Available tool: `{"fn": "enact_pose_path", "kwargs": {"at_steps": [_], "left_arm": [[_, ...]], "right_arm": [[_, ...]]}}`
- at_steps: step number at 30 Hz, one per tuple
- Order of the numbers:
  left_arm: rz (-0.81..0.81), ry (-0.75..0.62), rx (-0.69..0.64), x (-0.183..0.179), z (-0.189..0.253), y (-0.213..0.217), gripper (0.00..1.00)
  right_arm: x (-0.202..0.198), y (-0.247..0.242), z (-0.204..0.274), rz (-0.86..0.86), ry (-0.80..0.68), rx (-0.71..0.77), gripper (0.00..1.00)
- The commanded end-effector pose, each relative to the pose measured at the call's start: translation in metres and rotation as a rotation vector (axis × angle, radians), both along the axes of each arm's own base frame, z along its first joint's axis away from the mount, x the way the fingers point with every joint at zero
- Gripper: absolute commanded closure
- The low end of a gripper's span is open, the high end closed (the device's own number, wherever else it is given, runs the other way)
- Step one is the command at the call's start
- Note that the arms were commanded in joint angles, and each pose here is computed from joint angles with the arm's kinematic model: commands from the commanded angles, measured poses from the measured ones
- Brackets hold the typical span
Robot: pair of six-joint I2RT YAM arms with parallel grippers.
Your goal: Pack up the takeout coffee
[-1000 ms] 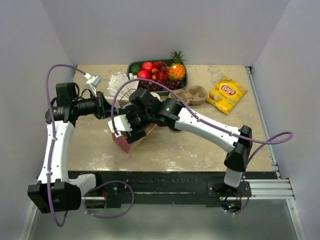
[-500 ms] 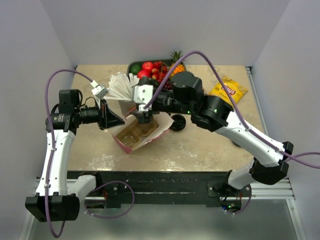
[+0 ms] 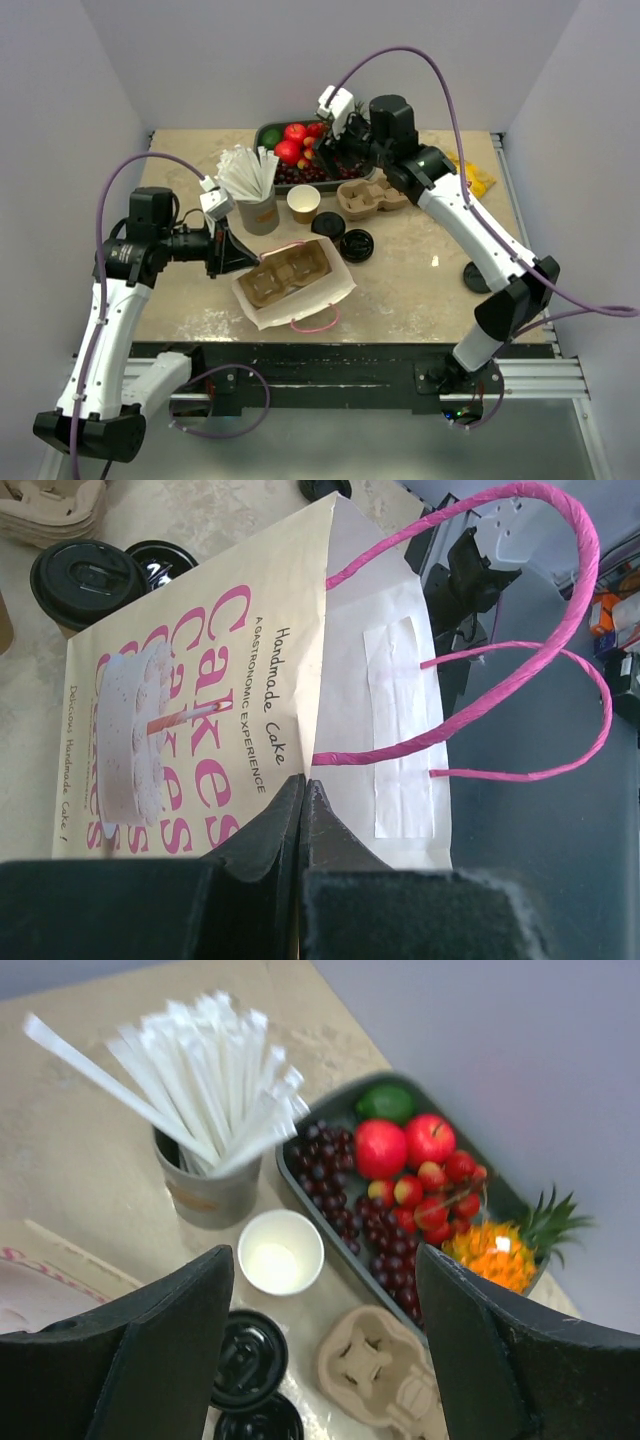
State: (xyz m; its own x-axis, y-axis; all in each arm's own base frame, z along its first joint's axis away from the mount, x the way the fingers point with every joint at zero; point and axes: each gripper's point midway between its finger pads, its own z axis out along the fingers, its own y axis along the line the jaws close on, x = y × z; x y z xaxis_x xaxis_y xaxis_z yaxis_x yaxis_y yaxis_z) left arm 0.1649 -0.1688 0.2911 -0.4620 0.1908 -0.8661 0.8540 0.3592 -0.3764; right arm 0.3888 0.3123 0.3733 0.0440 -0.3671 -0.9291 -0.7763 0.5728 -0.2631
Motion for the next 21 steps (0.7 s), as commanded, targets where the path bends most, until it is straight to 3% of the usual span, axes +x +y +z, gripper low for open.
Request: {"fn": "enact_pose_path", "kwargs": {"at_steps": [1,9,14,21], "left_arm": [[-0.012,-0.035,0.024,-0.004,-0.003,0.0,1.0],[0.057,-0.035,0.087,0.013,0.023,0.008,1.0],[0.079,-0.017,0.152,0.029,0.029,0.019,1.0],[0.167,0.051,0.264,0.055,0.005,0.041,1.0]], "right_arm": [[0.015,-0.023,-0.033,0.042,0.109,0.007,0.25],[0.022,-0.018,-0.122,0.305,0.229,-0.233,0.19],[0.018,-0.008,-0.144,0.397,0.283,-0.25,0.19],[0.011,-0.01,-0.175,0.438,0.315,-0.29,0.18]]}}
